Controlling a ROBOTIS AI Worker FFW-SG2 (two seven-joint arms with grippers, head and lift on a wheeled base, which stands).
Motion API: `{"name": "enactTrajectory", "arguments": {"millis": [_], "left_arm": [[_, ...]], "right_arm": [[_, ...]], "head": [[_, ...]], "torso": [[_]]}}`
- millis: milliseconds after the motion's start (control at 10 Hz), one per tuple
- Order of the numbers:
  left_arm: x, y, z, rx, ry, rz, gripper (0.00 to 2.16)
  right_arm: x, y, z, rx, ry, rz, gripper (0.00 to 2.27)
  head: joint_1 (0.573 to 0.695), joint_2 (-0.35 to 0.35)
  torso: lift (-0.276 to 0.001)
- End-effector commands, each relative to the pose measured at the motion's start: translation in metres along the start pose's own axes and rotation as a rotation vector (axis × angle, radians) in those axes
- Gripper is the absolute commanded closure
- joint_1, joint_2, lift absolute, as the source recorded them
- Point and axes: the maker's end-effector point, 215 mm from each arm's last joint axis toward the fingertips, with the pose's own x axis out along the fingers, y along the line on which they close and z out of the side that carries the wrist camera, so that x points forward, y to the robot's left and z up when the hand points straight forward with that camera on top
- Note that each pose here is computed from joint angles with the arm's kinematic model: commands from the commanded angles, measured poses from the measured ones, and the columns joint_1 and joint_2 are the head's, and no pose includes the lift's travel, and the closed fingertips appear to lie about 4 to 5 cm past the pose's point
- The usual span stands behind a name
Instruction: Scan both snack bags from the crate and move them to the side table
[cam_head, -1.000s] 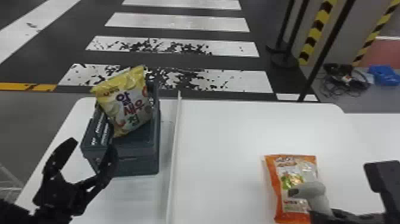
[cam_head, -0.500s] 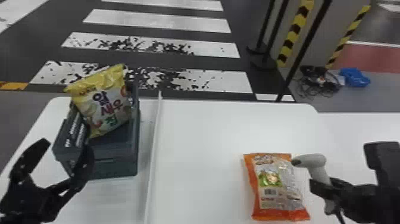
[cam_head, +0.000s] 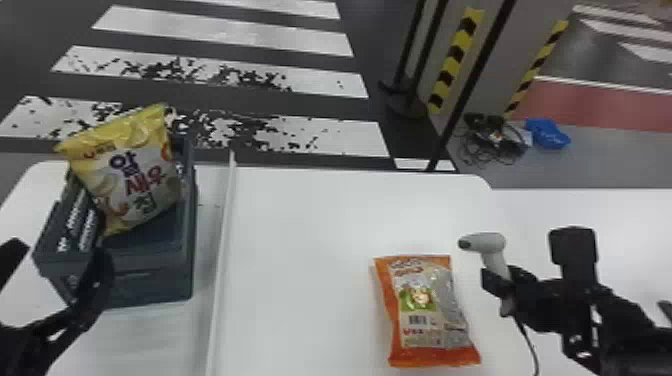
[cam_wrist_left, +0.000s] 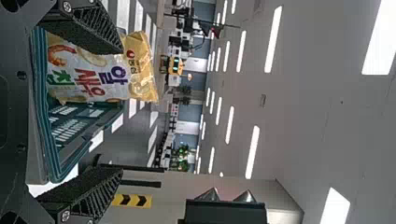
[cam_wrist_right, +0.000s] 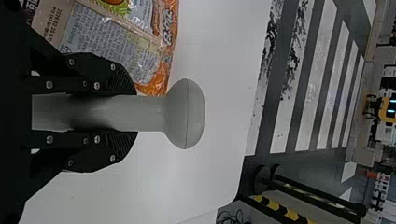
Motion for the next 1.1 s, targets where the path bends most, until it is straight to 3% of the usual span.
{"name": "enactTrajectory", "arguments": {"millis": [0,300,600,1000], "left_arm": [[0.003,-0.005,-0.009,-0.001,0.036,0.006,0.1],[0.005,-0.008,-0.023,-0.005,0.088,0.036,0.1],[0.005,-0.008,-0.027,-0.008,0.099,0.037,0.1],[0.008,-0.01,-0.028,-0.011,0.102,0.034,0.1]], "right_arm": [[0.02,-0.014,0.001,-0.012,-0.033,-0.016,2.24],[0.055,-0.046,-0.004,-0.007,-0.046,-0.056,2.24],[0.08,-0.09,-0.01,0.005,-0.032,-0.085,2.24],[0.1,-0.103,-0.022,0.009,-0.048,-0.077,2.23]], "head": [[0.695,-0.228],[0.695,-0.258],[0.695,-0.303],[0.695,-0.346]], "torso": [[-0.099],[-0.099],[-0.099],[-0.099]]}}
